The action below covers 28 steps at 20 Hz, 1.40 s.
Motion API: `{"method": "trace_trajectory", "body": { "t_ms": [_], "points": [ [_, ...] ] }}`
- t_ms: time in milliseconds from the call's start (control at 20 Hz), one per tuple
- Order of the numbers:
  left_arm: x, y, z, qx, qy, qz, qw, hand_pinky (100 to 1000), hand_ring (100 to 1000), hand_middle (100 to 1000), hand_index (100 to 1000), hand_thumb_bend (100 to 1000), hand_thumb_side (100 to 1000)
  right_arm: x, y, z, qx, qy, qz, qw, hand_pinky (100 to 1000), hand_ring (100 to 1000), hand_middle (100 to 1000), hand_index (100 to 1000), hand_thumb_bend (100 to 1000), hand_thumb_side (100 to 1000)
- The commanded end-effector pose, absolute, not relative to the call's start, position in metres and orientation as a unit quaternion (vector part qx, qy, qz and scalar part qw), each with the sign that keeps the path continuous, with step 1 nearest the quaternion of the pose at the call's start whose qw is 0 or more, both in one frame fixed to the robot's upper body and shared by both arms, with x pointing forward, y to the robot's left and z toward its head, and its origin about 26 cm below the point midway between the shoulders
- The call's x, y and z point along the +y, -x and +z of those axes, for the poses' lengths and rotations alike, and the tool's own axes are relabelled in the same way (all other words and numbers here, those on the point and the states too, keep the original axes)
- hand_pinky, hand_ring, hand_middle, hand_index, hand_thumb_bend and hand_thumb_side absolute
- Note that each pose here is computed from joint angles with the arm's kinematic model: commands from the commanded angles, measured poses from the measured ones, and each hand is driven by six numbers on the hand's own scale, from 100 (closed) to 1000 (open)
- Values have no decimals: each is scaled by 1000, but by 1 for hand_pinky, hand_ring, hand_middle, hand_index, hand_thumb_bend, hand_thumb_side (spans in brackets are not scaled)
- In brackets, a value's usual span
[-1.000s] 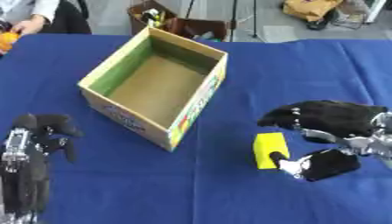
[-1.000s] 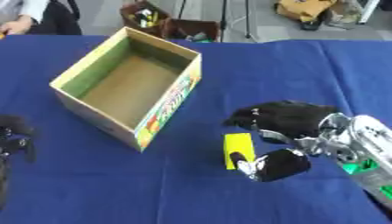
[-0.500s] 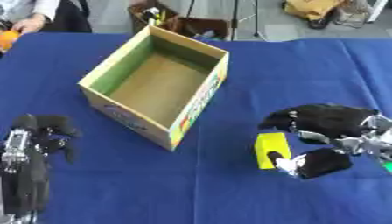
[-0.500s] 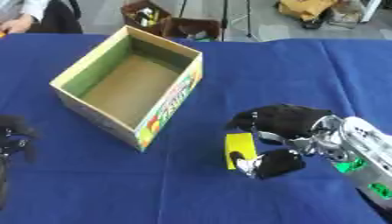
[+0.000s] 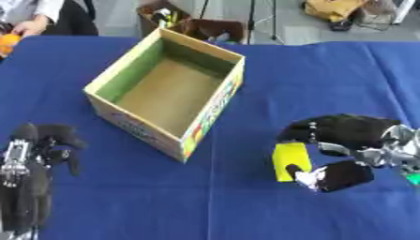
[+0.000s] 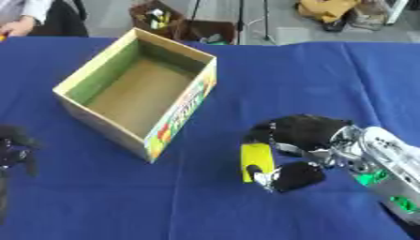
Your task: Pick up objects on the table and place them in the box.
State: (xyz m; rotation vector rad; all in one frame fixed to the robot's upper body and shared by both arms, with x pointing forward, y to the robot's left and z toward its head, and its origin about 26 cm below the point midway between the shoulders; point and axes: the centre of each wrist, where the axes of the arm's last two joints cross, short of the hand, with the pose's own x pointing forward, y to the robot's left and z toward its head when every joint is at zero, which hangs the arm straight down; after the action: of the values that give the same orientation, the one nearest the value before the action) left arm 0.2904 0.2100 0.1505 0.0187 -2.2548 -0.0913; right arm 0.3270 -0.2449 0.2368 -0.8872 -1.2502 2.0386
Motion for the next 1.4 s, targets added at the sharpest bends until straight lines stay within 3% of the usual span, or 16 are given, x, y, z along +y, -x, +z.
{"method": "trace_trajectory", "body": {
  "t_ms": [50, 500, 900, 1050, 1400],
  "points": [
    [209, -288, 157, -909, -5, -42, 416, 220, 497, 444, 595, 100, 955, -250, -327, 243, -460, 347, 765, 286, 889, 945, 934, 1000, 133, 965],
    [209, -288, 157, -908, -6, -43, 416, 220, 497, 443, 594, 100, 955, -257, -332, 238, -434, 361, 773, 290, 886, 956, 947, 1000, 186, 967],
    [209, -288, 157, -908, -6, -44, 416, 219, 497, 443, 594, 100, 955, -257, -335, 234, -433, 360, 774, 290, 879, 942, 911, 1000, 179, 929],
    [209, -288, 156, -908, -6, -44, 417, 220, 498, 443, 593, 100, 956, -254, -334, 236, -446, 356, 770, 284, 874, 923, 854, 1000, 138, 896],
    [209, -288, 156, -908, -7, -45, 418, 220, 499, 444, 592, 100, 955, -246, -327, 242, -502, 337, 751, 265, 848, 840, 648, 809, 100, 788]
  ]
}}
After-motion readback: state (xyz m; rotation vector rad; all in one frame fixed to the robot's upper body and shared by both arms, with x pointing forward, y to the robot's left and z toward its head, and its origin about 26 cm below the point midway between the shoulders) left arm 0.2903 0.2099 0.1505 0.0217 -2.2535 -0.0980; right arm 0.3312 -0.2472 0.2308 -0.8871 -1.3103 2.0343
